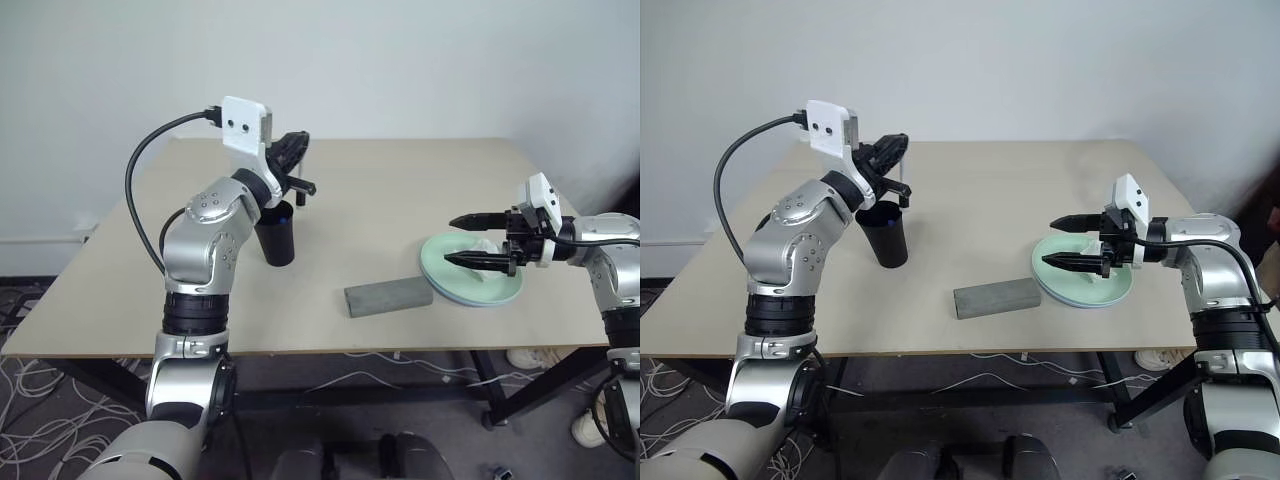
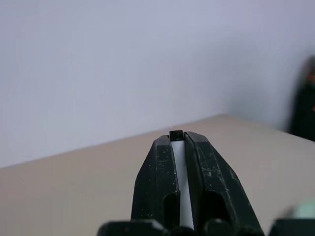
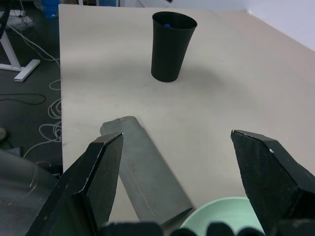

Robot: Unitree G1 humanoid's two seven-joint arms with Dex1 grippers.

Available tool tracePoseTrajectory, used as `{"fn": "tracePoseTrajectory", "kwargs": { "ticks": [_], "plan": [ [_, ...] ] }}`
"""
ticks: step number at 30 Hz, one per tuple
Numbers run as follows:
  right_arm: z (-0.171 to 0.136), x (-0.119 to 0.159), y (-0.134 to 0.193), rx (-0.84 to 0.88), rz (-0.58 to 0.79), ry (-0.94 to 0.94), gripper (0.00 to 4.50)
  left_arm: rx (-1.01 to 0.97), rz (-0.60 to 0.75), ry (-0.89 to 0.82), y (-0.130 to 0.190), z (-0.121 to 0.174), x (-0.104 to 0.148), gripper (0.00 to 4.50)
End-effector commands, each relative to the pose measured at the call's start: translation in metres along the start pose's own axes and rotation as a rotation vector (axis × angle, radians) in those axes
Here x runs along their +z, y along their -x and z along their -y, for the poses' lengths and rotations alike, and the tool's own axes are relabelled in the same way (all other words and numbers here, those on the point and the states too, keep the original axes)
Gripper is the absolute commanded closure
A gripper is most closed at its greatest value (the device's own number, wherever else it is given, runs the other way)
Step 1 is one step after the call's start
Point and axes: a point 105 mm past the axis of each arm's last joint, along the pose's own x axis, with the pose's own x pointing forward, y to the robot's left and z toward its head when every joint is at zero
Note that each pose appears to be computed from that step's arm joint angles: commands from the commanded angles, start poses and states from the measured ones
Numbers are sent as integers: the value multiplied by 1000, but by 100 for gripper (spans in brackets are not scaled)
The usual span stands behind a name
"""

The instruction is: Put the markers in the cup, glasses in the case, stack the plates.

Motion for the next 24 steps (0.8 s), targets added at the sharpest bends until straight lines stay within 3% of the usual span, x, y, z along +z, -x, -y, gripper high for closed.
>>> {"fn": "tracePoseTrajectory", "kwargs": {
  "ticks": [1, 16, 24],
  "plan": [
    [4, 17, 2, -13, 28, 54, 71, 84, 154, -81, -5, -17, 27, 446],
    [4, 19, 1, -17, 42, 52, 71, 214, 208, -126, -8, -41, -7, 446],
    [3, 20, 2, -18, 42, 51, 71, 197, 177, -151, -9, -35, -27, 446]
  ]
}}
